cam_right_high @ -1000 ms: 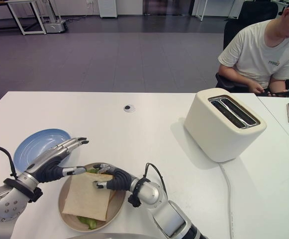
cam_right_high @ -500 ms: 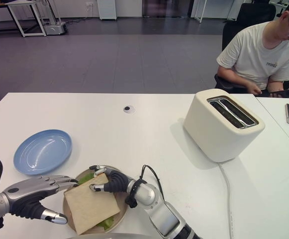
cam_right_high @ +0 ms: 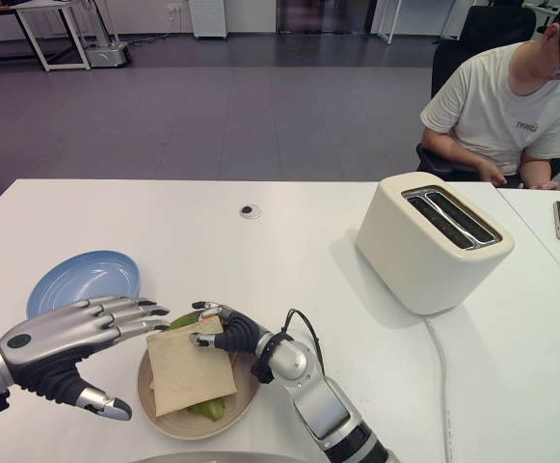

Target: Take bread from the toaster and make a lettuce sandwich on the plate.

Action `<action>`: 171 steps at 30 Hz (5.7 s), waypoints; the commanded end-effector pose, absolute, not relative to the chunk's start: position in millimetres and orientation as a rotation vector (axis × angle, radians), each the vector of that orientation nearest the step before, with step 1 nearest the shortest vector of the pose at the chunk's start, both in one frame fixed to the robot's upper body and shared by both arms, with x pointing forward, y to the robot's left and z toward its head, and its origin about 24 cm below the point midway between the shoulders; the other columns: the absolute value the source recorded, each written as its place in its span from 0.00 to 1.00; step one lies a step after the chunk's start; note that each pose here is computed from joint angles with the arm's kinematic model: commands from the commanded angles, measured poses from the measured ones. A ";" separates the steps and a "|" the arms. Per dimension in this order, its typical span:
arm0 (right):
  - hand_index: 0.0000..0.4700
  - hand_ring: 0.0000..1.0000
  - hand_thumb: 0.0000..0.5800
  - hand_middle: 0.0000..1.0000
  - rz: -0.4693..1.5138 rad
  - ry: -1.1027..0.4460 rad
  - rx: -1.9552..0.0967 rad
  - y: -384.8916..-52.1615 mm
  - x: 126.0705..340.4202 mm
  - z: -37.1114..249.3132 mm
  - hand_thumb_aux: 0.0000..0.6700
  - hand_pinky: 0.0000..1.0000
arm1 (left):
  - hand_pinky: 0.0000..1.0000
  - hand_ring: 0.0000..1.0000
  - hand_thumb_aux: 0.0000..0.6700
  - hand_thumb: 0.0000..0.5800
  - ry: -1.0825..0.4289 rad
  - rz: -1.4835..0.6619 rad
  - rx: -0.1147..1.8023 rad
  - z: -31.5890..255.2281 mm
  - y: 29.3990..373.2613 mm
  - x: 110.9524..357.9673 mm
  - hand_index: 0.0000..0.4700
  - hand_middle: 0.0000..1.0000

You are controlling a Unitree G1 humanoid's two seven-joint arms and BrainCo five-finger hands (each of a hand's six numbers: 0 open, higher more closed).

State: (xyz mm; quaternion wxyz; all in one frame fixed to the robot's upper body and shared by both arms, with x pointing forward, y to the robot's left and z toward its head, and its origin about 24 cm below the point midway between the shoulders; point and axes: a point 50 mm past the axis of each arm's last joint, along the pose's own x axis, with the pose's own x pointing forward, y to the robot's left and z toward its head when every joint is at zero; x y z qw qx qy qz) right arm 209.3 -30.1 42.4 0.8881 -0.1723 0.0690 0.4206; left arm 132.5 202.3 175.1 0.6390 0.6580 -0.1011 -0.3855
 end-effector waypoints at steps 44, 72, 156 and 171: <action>0.00 0.00 0.00 0.00 0.682 0.026 -0.316 -83.5 276.3 144.3 0.00 0.00 | 0.00 0.00 0.00 0.00 -0.211 -0.722 1.187 124.5 196.8 154.3 0.00 0.00; 1.00 1.00 1.00 1.00 1.439 0.531 -0.364 -96.3 121.7 71.7 1.00 1.00 | 1.00 1.00 1.00 1.00 0.579 -0.945 0.686 89.8 214.2 60.2 1.00 1.00; 0.00 0.00 0.00 0.00 0.224 -0.328 -0.161 -104.7 211.3 131.8 0.00 0.00 | 0.00 0.00 0.00 0.00 -0.470 -0.029 0.204 144.3 134.6 198.8 0.00 0.00; 0.00 0.00 0.00 0.00 0.223 -0.356 -0.141 -106.3 210.7 131.9 0.00 0.00 | 0.00 0.00 0.00 0.00 -0.505 -0.044 0.267 144.1 137.4 197.8 0.00 0.00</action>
